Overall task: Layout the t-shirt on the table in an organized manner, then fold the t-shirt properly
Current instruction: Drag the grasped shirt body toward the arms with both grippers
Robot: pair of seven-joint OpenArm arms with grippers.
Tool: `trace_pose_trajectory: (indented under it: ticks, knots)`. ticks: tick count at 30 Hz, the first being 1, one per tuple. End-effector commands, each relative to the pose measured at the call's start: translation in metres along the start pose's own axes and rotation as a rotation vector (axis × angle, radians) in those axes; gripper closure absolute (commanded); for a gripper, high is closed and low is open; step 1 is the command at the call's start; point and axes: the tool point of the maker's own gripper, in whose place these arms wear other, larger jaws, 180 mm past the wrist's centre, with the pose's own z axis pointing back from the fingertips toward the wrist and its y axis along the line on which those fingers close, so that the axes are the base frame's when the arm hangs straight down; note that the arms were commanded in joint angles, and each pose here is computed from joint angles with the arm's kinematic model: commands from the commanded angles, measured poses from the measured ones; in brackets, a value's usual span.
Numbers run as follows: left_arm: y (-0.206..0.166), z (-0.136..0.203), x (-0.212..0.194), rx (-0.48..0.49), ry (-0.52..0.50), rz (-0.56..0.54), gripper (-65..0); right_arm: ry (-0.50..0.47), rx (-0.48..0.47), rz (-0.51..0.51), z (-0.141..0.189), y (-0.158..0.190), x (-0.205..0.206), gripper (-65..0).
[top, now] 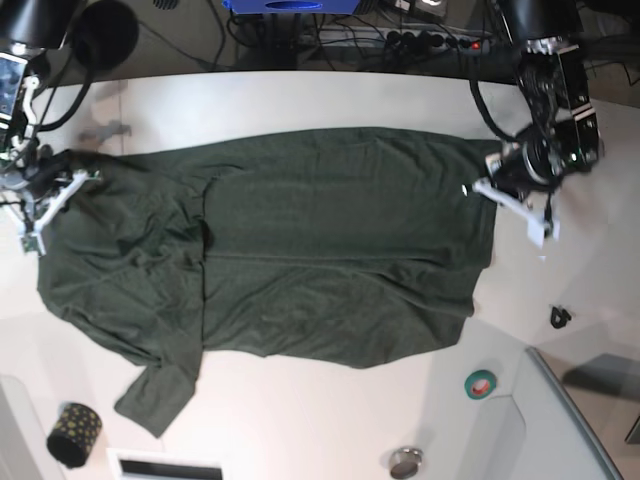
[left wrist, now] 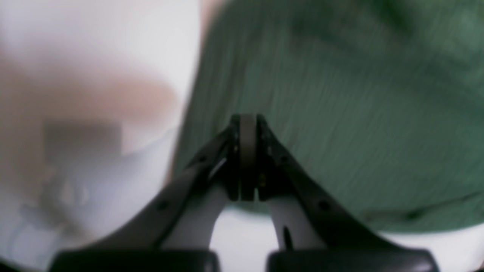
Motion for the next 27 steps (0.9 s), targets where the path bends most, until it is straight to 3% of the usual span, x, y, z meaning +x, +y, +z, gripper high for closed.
trace_pose_trajectory:
  ticks: [1, 6, 10, 15, 17, 22, 24, 27]
  knots:
    - [0.004, 0.003, 0.013, -0.005, -0.066, 0.0, 0.0, -0.05, -0.028, -0.002, 0.004, -0.012, 0.016, -0.2]
    - [0.026, -0.01, -0.019, 0.032, -0.044, 0.035, 0.0, -0.013, -0.009, -0.025, -0.003, -0.006, 0.001, -0.2]
    - [0.038, -0.007, -0.018, 0.049, -0.044, 0.037, 0.0, -0.012, -0.006, -0.019, -0.002, -0.004, -0.001, -0.2]
    - [0.039, 0.009, -0.007, 0.058, -0.084, -0.01, 0.0, -0.05, 0.084, 0.096, 0.004, 0.013, 0.016, -1.5]
    - [0.037, 0.014, -0.002, 0.057, -0.105, -0.024, 0.0, -0.072, 0.099, 0.112, 0.002, 0.017, 0.03, -7.7]
    - [0.052, 0.026, 0.013, 0.089, -0.153, 0.004, 0.0, -0.044, 0.152, 0.126, -0.014, 0.034, 0.032, -30.0]
    - [0.059, 0.029, 0.016, 0.102, -0.166, 0.019, 0.0, -0.032, 0.164, 0.12, -0.018, 0.036, 0.03, -34.1]
    - [0.073, 0.035, 0.02, 0.131, -0.177, 0.028, 0.0, -0.012, 0.175, 0.107, -0.024, 0.038, 0.025, -34.1]
